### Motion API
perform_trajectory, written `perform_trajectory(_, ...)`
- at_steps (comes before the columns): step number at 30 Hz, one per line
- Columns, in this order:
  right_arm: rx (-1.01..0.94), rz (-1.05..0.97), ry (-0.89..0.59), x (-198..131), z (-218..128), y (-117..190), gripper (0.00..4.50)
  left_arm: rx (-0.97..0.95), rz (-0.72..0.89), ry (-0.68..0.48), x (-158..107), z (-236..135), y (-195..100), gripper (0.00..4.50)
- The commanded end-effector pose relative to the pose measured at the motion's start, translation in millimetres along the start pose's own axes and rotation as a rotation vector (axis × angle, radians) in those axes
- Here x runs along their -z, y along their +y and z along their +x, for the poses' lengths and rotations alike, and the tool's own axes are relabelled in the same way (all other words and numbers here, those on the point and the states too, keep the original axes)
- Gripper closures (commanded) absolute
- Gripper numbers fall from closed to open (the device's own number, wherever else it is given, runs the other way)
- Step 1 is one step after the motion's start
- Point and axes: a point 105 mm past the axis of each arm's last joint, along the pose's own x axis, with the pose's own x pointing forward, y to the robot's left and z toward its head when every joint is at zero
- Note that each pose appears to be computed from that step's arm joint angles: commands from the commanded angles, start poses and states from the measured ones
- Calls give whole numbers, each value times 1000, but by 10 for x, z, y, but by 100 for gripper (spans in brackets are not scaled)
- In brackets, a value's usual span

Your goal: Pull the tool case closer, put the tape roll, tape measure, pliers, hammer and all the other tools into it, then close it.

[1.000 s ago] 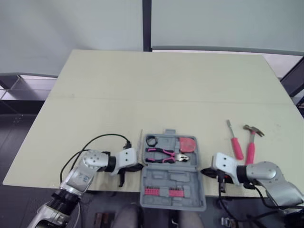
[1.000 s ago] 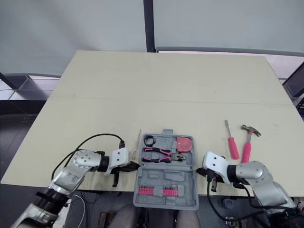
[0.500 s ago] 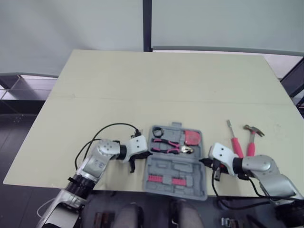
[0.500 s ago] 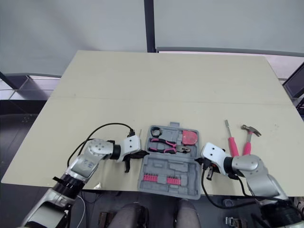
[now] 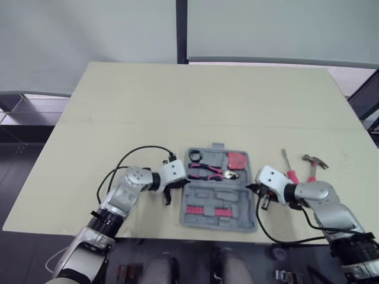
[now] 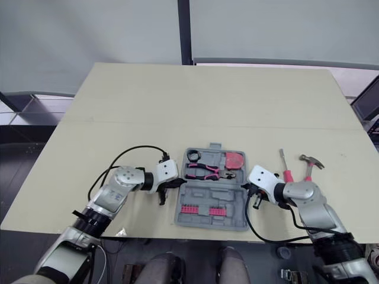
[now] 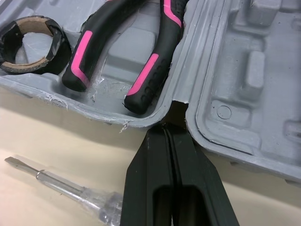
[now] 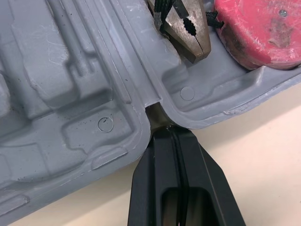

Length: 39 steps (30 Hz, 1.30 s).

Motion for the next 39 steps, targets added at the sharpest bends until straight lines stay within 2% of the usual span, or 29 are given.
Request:
perform_trajectory(1,-51,-63,-111,-324,88,107,450,31,31,-35,-120,75,-97,445)
perform_trajectory(27,-48,-98,-120,-406,153,100,450,3,48,0,-53,-10,-32,445)
perform_trajectory(39,-51,-121,-89,-323,148,93,450,-4,56,0,-41,-27,-41,445)
